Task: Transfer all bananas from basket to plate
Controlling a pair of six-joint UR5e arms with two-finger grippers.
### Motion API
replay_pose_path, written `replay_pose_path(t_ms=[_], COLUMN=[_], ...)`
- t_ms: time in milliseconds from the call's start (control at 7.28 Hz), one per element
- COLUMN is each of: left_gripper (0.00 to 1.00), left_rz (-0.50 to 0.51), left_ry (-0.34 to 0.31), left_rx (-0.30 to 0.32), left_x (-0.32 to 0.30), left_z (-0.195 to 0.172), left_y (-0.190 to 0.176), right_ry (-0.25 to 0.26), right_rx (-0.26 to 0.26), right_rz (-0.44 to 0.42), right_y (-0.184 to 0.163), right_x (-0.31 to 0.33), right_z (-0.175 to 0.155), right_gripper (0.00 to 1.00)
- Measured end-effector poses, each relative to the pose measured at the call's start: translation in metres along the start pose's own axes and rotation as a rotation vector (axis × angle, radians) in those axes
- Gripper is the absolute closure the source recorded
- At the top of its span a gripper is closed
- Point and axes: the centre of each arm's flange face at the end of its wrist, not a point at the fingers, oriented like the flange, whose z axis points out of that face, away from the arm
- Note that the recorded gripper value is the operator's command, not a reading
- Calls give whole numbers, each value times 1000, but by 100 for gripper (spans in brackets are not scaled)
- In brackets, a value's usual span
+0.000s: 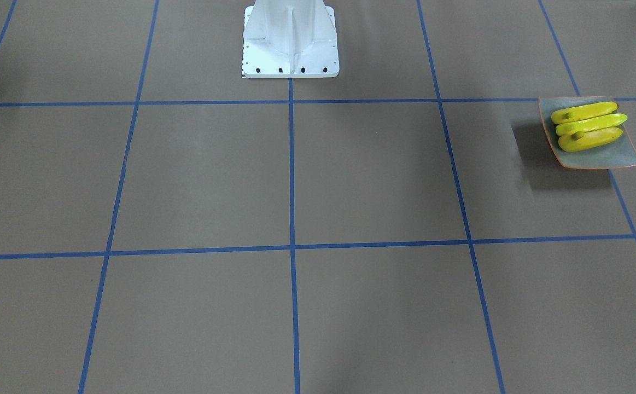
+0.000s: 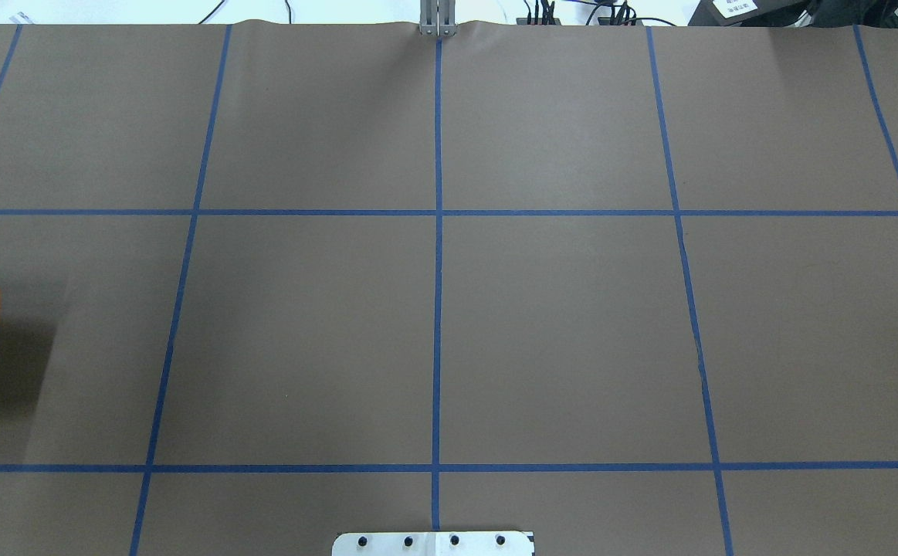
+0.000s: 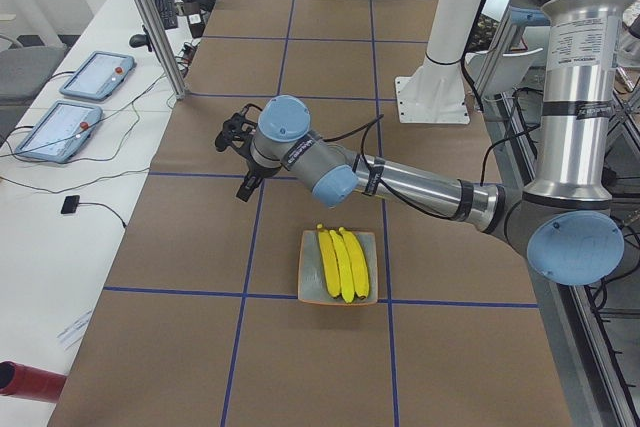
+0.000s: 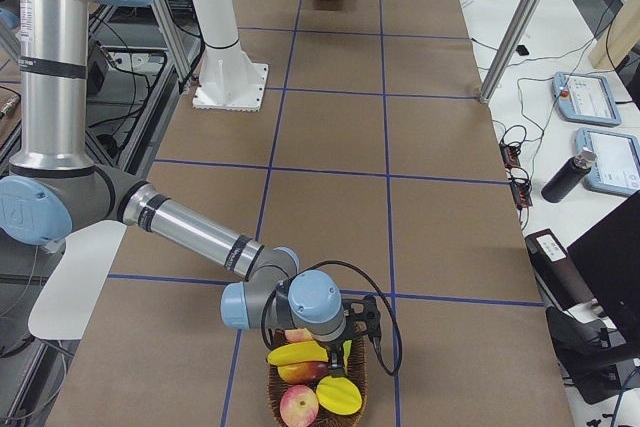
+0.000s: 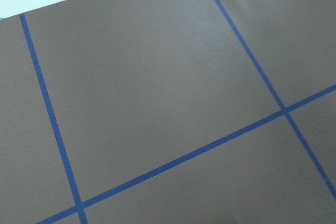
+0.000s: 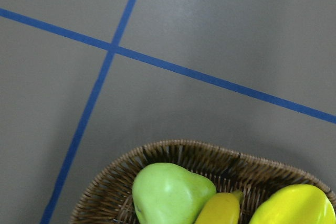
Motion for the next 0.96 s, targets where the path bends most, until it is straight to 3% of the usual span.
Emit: replay_pose_path(t_ms=[412,687,961], left_gripper=[1,1,1], left_rz=[12,20,28], left_ry=[2,2,3], left_rx=[8,14,17], left_x=[6,9,13], left_z=[-4,-7,-10], left_y=[-1,-1,2], right_ry=[12,39,56], right_rx=[-28,-51,-60], right_rz=[10,-7,-36], right_y=[20,24,32], right_x=[-4,-7,-7], right_z=[19,29,36], right_gripper=[15,31,37])
